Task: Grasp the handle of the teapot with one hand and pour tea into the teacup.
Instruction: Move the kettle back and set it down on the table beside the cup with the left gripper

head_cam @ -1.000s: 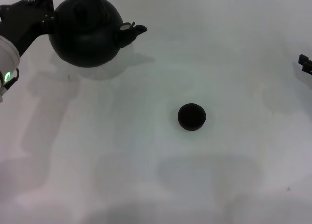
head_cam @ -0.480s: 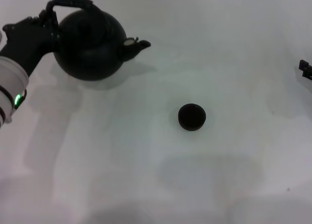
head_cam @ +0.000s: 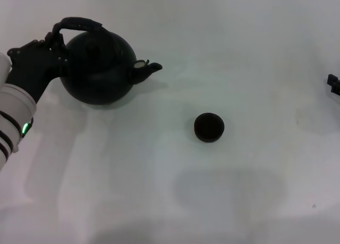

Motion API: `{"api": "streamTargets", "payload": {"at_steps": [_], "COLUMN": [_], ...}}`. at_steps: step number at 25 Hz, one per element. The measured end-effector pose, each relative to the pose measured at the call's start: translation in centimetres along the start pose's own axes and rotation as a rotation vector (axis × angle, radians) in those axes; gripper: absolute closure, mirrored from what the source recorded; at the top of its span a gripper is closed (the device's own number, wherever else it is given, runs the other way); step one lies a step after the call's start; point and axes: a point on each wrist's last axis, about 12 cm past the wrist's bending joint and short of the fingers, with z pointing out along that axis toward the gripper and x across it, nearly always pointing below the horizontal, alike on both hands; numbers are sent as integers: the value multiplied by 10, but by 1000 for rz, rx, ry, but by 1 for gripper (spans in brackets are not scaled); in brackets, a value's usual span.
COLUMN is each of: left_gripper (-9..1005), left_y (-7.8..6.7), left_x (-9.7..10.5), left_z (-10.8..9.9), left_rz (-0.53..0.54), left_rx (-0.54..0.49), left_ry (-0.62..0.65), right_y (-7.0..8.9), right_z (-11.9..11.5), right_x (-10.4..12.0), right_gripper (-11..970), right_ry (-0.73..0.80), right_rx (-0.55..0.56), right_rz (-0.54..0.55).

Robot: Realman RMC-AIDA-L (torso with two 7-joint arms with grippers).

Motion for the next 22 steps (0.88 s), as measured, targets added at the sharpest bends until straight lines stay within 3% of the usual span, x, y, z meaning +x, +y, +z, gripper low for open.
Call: {"api": "streamTargets", "payload": {"at_steps": [22], "left_gripper": [906], "left_y": [0], "left_x": [19], "left_z": [-24], "left_rz": [-47], "left_rx": [-47], "left_ry": [35], "right_y": [2], "right_z": [-3], "right_x": [7], "right_gripper": [105], "right_ry": [14], "right_rx": [1], "right_rz": [14]}}
